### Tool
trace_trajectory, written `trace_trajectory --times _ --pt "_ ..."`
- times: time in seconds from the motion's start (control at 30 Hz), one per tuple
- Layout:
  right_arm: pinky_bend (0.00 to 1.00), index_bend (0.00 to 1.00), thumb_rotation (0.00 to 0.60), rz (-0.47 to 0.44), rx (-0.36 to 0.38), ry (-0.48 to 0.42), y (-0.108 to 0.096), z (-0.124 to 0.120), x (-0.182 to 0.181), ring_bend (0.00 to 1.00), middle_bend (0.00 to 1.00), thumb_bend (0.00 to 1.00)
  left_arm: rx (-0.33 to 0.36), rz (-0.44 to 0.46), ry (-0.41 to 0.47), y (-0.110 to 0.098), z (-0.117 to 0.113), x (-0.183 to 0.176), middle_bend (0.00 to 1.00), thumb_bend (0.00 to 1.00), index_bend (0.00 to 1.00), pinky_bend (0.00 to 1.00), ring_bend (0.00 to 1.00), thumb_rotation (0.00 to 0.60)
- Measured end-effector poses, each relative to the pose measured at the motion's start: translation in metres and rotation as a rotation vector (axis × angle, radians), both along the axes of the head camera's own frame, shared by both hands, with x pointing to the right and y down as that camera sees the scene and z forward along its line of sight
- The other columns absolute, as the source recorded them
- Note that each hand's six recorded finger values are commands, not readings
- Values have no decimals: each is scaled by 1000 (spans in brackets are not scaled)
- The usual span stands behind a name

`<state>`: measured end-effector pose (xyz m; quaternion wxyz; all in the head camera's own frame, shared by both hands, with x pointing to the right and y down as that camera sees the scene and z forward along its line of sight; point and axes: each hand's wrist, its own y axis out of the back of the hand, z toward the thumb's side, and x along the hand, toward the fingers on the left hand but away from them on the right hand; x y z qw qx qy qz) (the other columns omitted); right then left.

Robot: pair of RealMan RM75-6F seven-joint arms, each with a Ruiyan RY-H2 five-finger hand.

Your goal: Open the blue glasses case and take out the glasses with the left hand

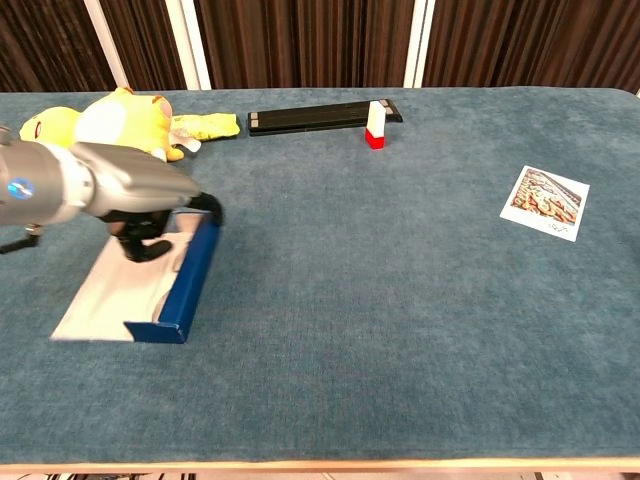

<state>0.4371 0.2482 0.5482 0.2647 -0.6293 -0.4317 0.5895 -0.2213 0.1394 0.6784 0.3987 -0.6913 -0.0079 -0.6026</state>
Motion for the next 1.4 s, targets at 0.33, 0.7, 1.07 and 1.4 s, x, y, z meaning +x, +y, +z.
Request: trace_trajectory --times 0.33,0.7,1.07,1.4 --pt "199 0 600 1 0 3 0 0 0 0 0 129 -37 -50 -87 9 -4 -51 960 541 211 911 820 600" --pt "199 0 600 1 1 1 1 0 0 0 0 128 -95 -76 -103 32 -17 -81 960 539 249 911 821 600" --pt "199 0 600 3 1 0 1 -1 0 0 0 129 -100 -139 -65 36 -25 -89 975 316 295 922 833 600" --pt "199 0 600 4 0 -1 1 -1 0 0 0 129 25 -201 101 23 -27 -66 1000 290 376 944 859 600"
